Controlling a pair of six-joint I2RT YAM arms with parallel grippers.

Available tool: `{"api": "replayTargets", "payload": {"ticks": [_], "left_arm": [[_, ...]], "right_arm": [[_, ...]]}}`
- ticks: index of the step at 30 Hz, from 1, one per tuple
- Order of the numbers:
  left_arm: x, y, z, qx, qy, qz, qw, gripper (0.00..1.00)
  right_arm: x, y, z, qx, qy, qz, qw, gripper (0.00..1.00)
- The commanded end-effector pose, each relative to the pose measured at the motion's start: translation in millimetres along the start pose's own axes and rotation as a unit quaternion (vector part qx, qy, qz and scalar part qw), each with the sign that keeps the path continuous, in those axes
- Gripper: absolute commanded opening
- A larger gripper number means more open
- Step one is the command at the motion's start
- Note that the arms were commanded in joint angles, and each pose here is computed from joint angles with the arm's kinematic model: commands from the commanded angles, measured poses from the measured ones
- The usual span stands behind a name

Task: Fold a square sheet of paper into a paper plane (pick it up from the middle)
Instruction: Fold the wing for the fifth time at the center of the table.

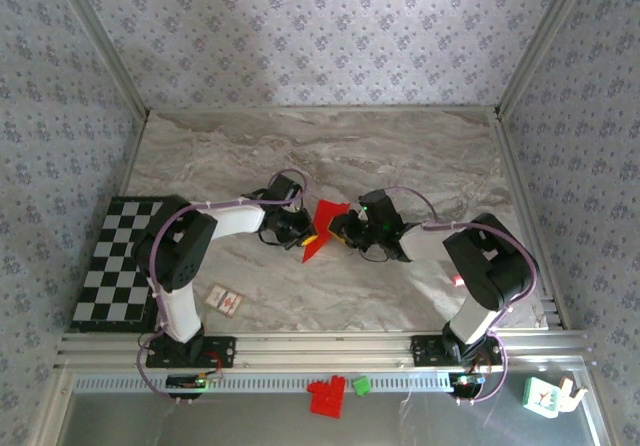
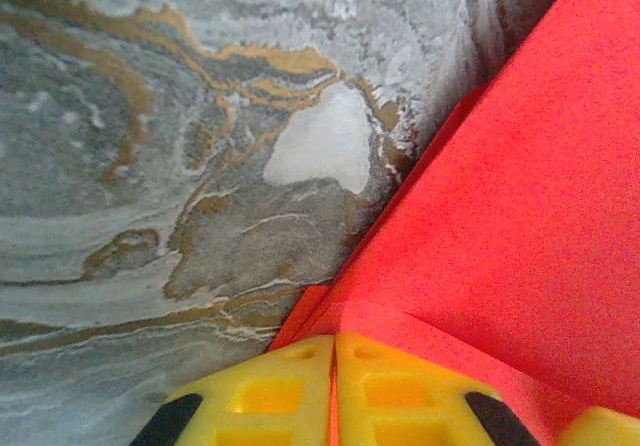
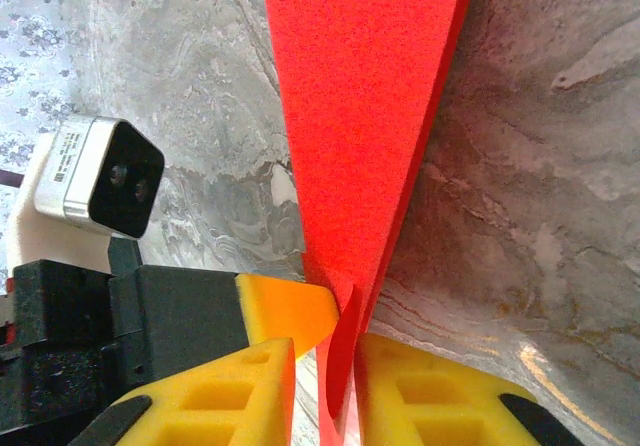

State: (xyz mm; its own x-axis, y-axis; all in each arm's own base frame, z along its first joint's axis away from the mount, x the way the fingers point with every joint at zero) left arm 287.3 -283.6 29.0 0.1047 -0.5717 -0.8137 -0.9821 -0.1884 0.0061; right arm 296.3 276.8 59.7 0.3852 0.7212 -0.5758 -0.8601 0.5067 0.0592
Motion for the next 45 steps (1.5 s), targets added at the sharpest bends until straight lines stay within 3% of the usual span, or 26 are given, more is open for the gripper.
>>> {"api": "replayTargets", "payload": {"ticks": [1,10,17,23,28,33,40,45], "left_arm": [[-5,8,20,-0.019,-0.034,0.008,0.999,0.11],[-14,2,11,0.001,-0.030,0.002,1.000,0.14],[-23,-4,0,0.022,-0.012,-0.011,1.000,0.18],[-47,-9,-25,0.125,0.009,-0.064,0.990,0.28],[-63,-1,-35,0.245,-0.013,-0.110,0.963,0.36],[-68,10,-47,0.330,0.014,-0.140,0.933,0.47],[-59,26,-53,0.454,0.002,-0.167,0.875,0.60],[-50,37,-59,0.525,-0.014,-0.183,0.831,0.62]], "right_arm": [[4,2,-11,0.009,0.010,0.010,1.000,0.21],[4,-1,-19,0.021,0.030,0.011,0.999,0.18],[2,-2,-17,0.018,0.034,0.009,0.999,0.05],[-10,-5,-5,0.014,0.037,-0.009,0.999,0.01],[-25,-8,-1,0.021,0.056,-0.031,0.998,0.01],[-35,-10,2,0.044,0.063,-0.043,0.996,0.01],[-41,-12,5,0.084,0.065,-0.044,0.993,0.02],[-42,-13,6,0.103,0.065,-0.039,0.992,0.02]]}}
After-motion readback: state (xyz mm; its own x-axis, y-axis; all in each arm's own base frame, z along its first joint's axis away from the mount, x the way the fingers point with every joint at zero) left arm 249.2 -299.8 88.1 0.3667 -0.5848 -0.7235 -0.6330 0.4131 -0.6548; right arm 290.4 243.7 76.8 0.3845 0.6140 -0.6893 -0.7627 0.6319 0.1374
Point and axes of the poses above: each hand's point on the last joint's axis, 136 mm out from that joint toward the fingers, its own x axis out along the fingers, its own z axis along the line the jaws close on, y = z × x, the point moved 1 cm from there along -x, back along the fingers, and after that the axes turned 11 degrees about x, right-handed, at the moved point
